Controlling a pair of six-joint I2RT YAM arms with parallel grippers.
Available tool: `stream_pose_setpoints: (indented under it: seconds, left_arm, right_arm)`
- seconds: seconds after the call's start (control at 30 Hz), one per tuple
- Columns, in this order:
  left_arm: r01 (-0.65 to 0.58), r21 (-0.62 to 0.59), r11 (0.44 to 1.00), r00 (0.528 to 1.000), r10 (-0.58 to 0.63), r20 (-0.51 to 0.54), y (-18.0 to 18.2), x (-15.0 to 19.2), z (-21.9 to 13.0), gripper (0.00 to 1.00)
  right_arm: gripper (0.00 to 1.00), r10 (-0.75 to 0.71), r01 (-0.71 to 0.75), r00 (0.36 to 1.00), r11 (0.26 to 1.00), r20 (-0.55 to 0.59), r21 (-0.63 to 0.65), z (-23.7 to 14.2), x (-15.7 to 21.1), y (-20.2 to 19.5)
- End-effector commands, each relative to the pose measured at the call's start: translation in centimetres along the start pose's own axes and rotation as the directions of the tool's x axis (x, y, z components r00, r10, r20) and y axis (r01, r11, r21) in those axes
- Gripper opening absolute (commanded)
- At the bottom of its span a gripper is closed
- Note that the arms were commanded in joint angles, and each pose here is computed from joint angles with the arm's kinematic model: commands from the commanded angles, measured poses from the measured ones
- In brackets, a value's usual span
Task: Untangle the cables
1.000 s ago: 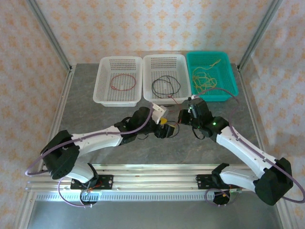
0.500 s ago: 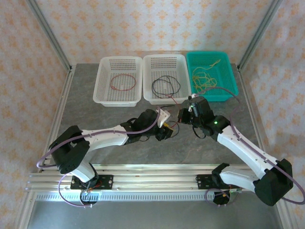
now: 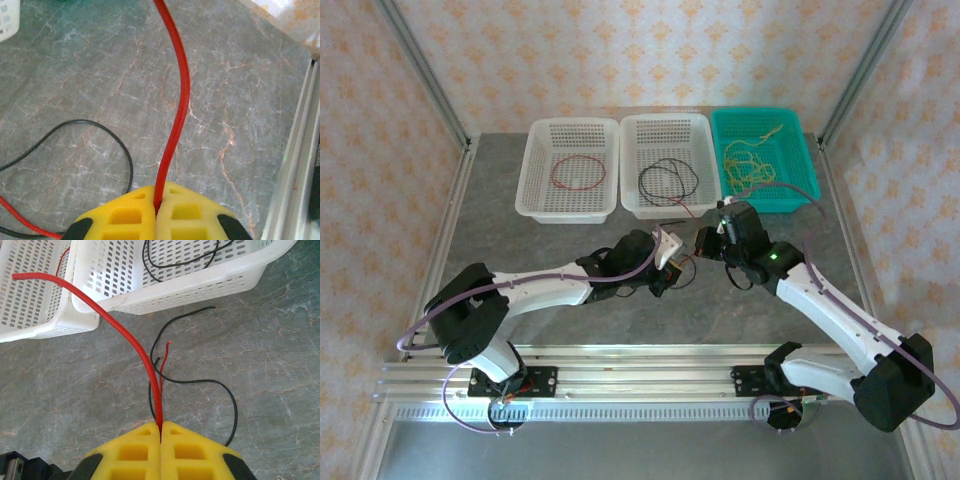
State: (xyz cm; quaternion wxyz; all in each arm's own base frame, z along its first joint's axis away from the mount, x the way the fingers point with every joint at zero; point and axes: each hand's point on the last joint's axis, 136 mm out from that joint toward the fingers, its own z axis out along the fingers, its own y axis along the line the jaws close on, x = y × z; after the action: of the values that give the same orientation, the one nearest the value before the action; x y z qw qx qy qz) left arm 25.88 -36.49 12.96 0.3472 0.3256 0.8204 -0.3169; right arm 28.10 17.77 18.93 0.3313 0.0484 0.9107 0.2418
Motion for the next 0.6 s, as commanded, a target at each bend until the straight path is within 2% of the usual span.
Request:
stream_pose_setpoints:
  seconds: [0.0, 0.03, 0.2, 0.27, 0.4, 0.57]
  left_arm:
    - [-0.015, -0.03, 0.999, 0.999, 0.017, 0.048, -0.2, -1.9, -0.9, 0.0]
    - [-0.014, -0.031, 0.999, 0.998, 0.016, 0.058, -0.3, -2.2, -1.3, 0.0]
    - [0.002, -0.017, 1.0, 0.99, 0.0, 0.139, -1.2, -4.5, -4.1, 0.0]
    - [0.013, -0.009, 1.0, 0.984, -0.011, 0.179, -1.6, -5.4, -5.3, 0.0]
    - [0.059, -0.012, 0.998, 0.959, -0.054, 0.277, -1.7, -7.7, -8.0, 0.0]
    - [0.114, 0.103, 0.988, 0.901, -0.147, 0.408, -2.5, -10.8, -11.6, 0.0]
  right_arm:
    - [0.0, -0.004, 0.005, 0.997, 1.0, 0.079, -0.007, -1.7, -2.2, 0.7]
    - [0.0, -0.007, 0.009, 0.995, 1.0, 0.104, -0.012, -2.1, -2.7, 0.9]
    - [0.27, -0.025, 0.031, 0.969, 0.999, 0.247, -0.022, -5.0, -5.4, 1.4]
    - [0.33, -0.028, 0.032, 0.955, 0.999, 0.296, -0.01, -5.9, -6.1, 1.2]
    - [0.35, -0.026, 0.007, 0.929, 0.999, 0.368, 0.053, -6.9, -6.6, -0.5]
    - [0.35, -0.024, -0.039, 0.915, 0.988, 0.402, 0.147, -6.5, -5.6, -3.5]
